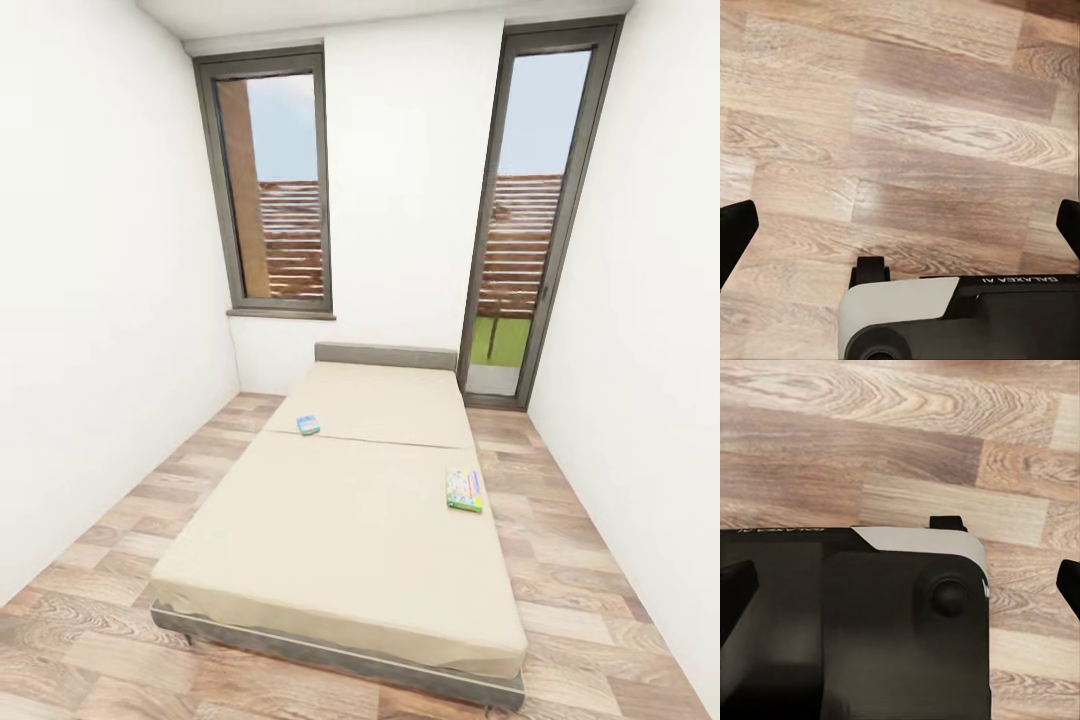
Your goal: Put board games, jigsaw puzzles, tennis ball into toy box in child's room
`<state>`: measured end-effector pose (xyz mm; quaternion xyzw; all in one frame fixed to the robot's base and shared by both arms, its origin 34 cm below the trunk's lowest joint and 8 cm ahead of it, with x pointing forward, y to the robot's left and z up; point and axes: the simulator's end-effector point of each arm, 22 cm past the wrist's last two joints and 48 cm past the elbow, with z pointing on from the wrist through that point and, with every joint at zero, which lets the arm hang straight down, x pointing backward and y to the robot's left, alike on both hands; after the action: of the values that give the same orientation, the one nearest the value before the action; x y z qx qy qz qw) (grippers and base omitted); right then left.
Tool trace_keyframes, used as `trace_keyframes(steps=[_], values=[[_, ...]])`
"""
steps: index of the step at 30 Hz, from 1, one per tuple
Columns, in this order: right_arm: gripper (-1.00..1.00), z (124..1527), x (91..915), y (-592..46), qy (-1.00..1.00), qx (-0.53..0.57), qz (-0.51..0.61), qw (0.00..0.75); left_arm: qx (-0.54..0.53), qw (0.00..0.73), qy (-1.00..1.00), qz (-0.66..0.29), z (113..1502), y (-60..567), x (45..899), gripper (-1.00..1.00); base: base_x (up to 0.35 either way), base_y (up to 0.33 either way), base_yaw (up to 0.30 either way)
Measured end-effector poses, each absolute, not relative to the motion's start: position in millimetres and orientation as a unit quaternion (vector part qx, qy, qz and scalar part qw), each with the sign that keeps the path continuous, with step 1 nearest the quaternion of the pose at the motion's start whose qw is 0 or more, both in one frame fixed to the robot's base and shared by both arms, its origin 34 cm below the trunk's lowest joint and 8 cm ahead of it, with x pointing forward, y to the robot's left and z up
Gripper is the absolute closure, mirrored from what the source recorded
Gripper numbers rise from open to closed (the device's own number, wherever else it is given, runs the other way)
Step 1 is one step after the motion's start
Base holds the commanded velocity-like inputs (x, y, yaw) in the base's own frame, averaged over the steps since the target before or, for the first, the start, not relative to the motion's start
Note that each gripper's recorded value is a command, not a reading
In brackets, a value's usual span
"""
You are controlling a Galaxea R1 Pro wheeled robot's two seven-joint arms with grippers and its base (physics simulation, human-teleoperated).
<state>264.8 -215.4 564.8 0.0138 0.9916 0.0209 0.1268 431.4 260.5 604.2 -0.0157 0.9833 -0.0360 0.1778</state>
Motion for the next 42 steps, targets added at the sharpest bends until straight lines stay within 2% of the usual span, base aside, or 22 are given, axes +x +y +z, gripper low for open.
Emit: trace_keyframes(steps=[4, 25, 42], values=[[-1.00, 571, 268, -216, 0.990, 0.017, 0.020, 0.141, -0.012, 0.209, 0.977, -0.035, 614, 261, 443, -1.00, 0.000, 0.000, 0.000], [-1.00, 594, 263, -213, 0.989, 0.026, 0.023, 0.144, -0.013, 0.214, 0.976, -0.033, 637, 261, 439, -1.00, 0.000, 0.000, 0.004], [-1.00, 613, 265, -212, 0.988, 0.025, 0.023, 0.154, -0.013, 0.224, 0.974, -0.032, 659, 262, 439, -1.00, -0.106, 0.000, 0.167]])
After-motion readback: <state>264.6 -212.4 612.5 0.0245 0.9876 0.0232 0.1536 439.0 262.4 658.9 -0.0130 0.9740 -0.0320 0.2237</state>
